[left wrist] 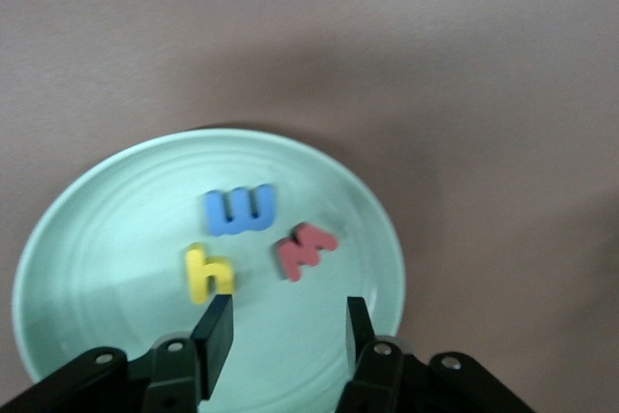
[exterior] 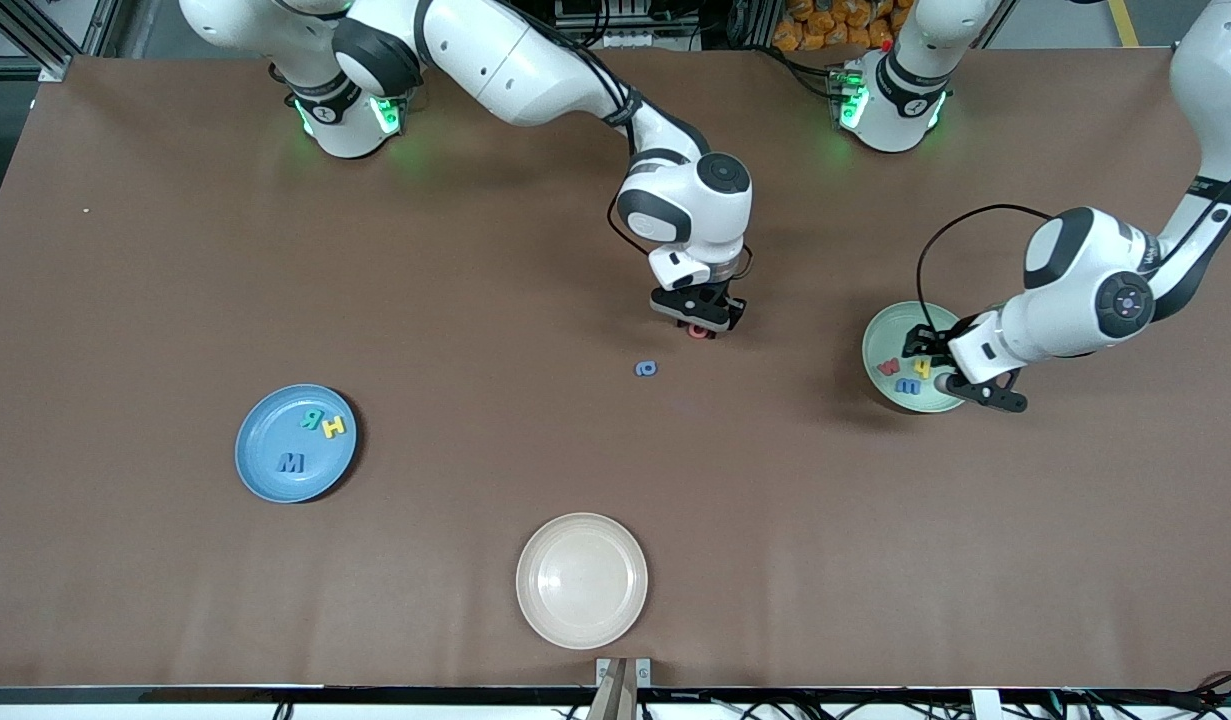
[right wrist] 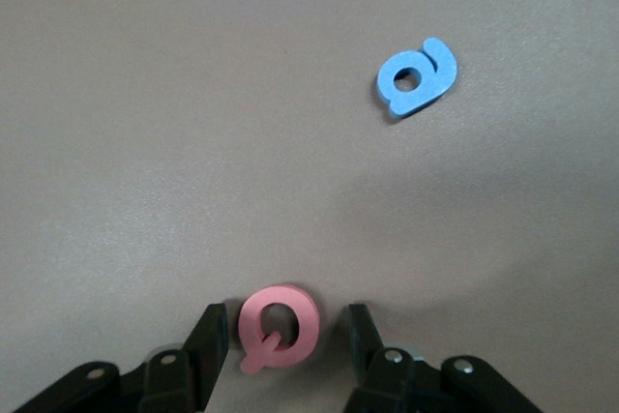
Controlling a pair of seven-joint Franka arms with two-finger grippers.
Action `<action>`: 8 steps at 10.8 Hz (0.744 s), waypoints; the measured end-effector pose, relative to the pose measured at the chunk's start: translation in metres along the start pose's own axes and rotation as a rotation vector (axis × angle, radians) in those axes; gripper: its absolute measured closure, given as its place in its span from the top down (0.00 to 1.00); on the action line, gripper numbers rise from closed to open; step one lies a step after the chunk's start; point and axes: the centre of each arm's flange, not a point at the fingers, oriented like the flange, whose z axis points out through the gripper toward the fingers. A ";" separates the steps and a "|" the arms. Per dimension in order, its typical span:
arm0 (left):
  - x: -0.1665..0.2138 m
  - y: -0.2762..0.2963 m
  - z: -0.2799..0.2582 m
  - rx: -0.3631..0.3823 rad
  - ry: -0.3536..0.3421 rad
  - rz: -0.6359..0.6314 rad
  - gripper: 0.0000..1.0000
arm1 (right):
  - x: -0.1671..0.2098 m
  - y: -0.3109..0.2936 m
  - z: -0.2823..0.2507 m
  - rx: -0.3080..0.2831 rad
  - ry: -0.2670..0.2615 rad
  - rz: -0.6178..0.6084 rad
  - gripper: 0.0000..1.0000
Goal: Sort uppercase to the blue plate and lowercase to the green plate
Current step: 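Grasp the pink Q with the right gripper and lift it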
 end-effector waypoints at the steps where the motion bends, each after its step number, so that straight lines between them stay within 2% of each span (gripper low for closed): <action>1: 0.004 0.011 0.000 0.004 0.001 0.005 0.58 | -0.002 0.000 0.000 -0.003 0.008 -0.010 0.55; 2: 0.008 0.017 -0.001 0.008 0.004 0.007 0.60 | -0.003 -0.001 -0.002 0.001 0.013 -0.019 0.41; 3: 0.010 0.017 -0.001 0.011 0.005 0.006 0.62 | -0.003 -0.003 -0.005 0.007 0.015 -0.031 0.37; 5: 0.013 0.012 -0.003 0.014 0.011 -0.002 0.66 | 0.003 -0.002 -0.003 -0.003 0.021 -0.049 0.37; 6: 0.014 0.010 -0.005 0.015 0.016 -0.006 0.68 | 0.019 0.001 -0.004 -0.028 0.027 -0.057 0.37; 8: 0.017 0.009 -0.009 0.017 0.025 -0.009 0.74 | 0.080 0.004 -0.033 -0.036 -0.006 -0.055 0.37</action>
